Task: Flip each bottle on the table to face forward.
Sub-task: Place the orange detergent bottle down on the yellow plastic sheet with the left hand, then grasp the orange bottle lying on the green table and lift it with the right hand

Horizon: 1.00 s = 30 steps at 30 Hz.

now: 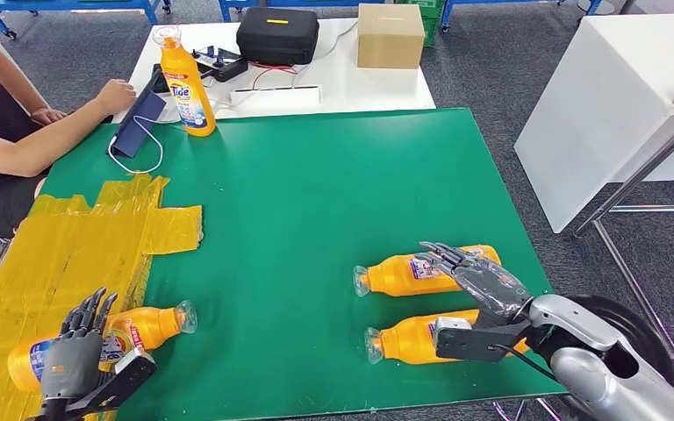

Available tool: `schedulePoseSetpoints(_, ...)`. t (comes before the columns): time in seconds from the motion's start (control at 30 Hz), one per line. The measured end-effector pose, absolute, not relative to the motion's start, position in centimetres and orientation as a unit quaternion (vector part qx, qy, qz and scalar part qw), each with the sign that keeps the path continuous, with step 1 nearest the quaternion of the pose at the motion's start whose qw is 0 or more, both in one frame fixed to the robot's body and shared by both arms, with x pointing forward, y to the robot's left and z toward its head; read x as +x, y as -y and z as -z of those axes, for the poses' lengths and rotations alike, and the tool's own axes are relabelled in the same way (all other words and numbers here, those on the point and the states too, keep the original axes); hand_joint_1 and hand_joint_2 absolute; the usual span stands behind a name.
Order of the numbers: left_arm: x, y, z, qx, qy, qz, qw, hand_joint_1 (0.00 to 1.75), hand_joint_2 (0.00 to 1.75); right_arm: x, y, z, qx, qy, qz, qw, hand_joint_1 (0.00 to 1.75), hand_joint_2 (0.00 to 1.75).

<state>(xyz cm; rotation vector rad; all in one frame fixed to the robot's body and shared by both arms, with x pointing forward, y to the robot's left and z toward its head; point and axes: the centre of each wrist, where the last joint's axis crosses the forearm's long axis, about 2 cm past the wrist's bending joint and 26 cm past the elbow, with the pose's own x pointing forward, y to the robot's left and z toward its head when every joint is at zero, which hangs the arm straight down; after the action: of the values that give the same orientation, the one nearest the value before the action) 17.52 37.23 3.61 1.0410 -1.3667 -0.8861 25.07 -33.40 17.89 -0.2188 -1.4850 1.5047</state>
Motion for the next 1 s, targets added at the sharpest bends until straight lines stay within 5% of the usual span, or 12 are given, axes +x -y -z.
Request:
schedulePoseSetpoints(0.47,17.6,-34.1,-7.7,0.138,0.823,0.077,0.545,0.0,0.0,17.9,33.9,-11.9,-0.152,0.553,-0.639,0.513,0.0,1.75)
schedulePoseSetpoints(1.0,17.1,-32.8,-10.1,0.114,0.852,0.048,0.509,0.0,0.0,16.7,34.8,-11.0,-0.289,0.497,-0.649,0.498,0.0,1.75)
